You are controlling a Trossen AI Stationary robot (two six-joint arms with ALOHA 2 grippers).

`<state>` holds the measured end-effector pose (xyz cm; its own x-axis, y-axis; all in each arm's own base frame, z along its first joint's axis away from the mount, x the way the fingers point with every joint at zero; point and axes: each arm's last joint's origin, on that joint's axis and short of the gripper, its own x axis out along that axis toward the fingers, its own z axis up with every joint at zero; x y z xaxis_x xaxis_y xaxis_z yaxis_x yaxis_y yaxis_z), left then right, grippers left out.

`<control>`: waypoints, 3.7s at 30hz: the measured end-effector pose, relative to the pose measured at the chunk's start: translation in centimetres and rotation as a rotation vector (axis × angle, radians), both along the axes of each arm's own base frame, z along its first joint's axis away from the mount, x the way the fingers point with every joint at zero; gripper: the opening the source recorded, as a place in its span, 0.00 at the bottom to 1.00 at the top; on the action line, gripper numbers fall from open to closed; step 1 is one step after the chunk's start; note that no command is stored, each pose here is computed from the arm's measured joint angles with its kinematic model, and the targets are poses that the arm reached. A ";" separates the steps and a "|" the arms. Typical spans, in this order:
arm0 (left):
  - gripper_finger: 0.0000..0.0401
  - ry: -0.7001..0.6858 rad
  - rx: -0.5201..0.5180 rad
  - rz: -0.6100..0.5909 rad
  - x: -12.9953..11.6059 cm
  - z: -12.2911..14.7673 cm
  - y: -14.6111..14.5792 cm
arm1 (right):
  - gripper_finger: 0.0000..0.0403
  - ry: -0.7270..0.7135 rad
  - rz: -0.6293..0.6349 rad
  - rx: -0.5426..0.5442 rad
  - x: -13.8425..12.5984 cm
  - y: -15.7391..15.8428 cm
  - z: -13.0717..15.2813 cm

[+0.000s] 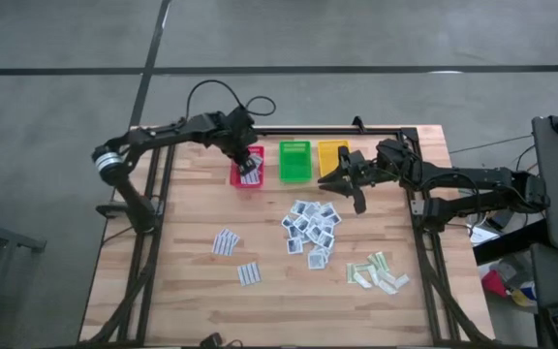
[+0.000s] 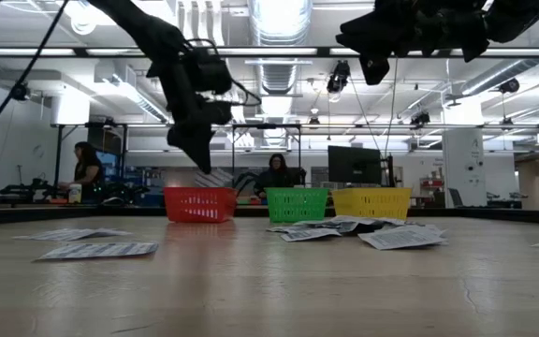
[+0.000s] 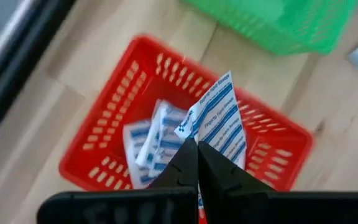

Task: Pick & Place First Aid Supplies
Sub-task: Put the blue bandage into the red basket

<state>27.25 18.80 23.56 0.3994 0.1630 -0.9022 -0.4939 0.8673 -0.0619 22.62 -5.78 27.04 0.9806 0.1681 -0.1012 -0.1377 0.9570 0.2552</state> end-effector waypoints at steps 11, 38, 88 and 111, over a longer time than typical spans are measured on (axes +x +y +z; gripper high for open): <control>0.00 0.040 -0.077 0.097 0.5 -1.9 0.4 | 0.21 0.000 0.001 0.002 0.0 0.0 0.0; 0.02 0.112 -0.071 0.124 0.1 -3.3 0.3 | 0.21 0.001 0.000 0.002 0.0 0.0 0.0; 0.31 0.080 -0.382 -0.065 -11.4 4.7 -19.4 | 0.19 -0.003 -0.001 0.016 0.0 0.0 0.0; 0.31 0.055 -0.109 -0.362 -8.0 -7.5 -22.1 | 0.17 -0.001 -0.002 0.019 0.0 0.0 0.0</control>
<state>19.21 -3.28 16.02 0.3637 -0.0773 -0.9283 -0.1620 0.9761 -0.1448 22.63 -5.77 27.07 0.9810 0.1679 -0.0968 -0.1360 0.9523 0.2732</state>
